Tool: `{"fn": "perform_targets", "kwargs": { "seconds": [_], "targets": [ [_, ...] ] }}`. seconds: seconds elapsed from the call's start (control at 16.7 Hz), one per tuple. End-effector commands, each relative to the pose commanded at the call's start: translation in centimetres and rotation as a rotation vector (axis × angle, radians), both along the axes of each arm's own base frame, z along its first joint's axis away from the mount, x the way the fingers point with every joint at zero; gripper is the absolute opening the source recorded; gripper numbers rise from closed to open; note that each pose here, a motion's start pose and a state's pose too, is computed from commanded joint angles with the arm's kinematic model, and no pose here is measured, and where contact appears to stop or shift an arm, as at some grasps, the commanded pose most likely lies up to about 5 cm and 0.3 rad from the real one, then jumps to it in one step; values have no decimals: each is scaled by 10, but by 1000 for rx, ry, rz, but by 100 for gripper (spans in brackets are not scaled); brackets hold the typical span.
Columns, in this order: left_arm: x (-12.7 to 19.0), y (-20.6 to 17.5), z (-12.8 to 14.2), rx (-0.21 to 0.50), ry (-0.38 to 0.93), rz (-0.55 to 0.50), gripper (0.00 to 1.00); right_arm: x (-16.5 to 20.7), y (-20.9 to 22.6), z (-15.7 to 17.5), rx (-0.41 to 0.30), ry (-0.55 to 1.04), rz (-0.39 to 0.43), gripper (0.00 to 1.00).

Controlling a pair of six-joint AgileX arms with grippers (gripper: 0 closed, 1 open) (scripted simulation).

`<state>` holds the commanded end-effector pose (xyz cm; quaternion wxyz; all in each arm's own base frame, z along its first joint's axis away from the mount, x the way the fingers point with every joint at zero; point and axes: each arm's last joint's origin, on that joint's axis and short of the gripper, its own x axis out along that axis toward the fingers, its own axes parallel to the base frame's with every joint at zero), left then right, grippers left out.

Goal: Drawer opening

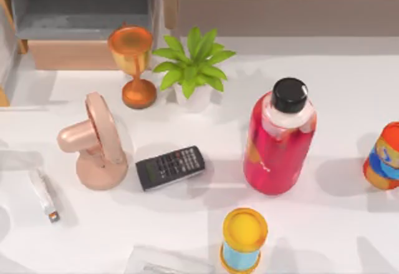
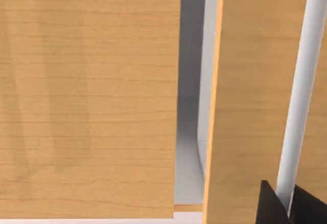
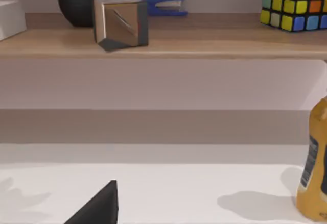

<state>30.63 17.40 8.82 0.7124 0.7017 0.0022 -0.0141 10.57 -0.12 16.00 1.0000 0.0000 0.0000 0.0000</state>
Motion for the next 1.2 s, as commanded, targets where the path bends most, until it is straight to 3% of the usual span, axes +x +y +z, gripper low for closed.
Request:
{"fn": "perform_targets", "kwargs": {
  "seconds": [0.24,0.66,0.9,1.2],
  "targets": [
    [0,0,0,0,1,-1,0,0,0,0,0,0,0,100],
    [-58,0,-1,-2,4,-2,0,0,0,0,0,0,0,100],
    [-62,1,-1,0,2,-2,0,0,0,0,0,0,0,100],
    [-62,1,-1,0,2,-2,38,0,0,0,0,0,0,100]
  ]
}}
